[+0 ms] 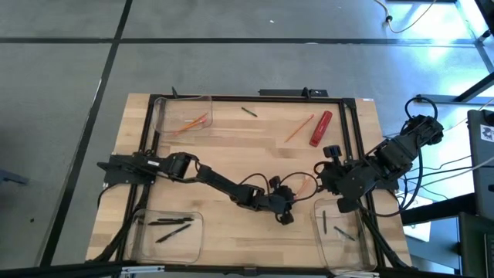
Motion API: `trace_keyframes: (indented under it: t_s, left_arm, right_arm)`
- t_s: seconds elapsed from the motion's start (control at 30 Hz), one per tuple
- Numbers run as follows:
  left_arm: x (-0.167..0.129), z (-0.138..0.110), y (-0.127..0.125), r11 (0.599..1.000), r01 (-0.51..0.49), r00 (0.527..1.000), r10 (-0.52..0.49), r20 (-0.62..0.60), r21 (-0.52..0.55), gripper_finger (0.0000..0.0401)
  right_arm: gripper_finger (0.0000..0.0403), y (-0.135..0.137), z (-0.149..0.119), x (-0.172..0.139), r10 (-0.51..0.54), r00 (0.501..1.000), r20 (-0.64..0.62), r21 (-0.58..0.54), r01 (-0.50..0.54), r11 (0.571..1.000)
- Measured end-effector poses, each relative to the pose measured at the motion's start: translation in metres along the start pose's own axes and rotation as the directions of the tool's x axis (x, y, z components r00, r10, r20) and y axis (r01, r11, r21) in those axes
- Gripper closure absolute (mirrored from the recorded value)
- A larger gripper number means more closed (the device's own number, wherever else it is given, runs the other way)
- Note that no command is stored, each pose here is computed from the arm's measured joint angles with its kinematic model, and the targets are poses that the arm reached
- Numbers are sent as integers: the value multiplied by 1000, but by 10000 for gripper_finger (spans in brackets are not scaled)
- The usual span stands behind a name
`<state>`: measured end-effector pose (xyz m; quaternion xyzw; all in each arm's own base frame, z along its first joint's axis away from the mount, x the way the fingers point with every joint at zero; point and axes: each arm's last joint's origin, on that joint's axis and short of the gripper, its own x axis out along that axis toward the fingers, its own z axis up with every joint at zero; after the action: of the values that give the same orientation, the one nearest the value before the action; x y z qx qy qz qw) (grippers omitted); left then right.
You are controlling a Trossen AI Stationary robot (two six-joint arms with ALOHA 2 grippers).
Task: Sort crayons/erasers/pens/pencils in bins
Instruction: Put the orange pencil into the top transparent bin
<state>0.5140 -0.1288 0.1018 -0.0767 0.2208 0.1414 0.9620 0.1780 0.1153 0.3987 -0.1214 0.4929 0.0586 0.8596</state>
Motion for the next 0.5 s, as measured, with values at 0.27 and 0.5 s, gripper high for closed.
trace_keyframes:
  t_s: [0.27,0.5]
  left_arm:
    - [1,1,2,1000,-14,1000,14,4,22,305]
    - [1,2,2,1000,-11,1000,11,11,19,305]
  right_arm:
    - [292,0,0,0,0,1000,1,1,0,1000]
    - [292,0,0,0,-6,1000,3,3,6,1000]
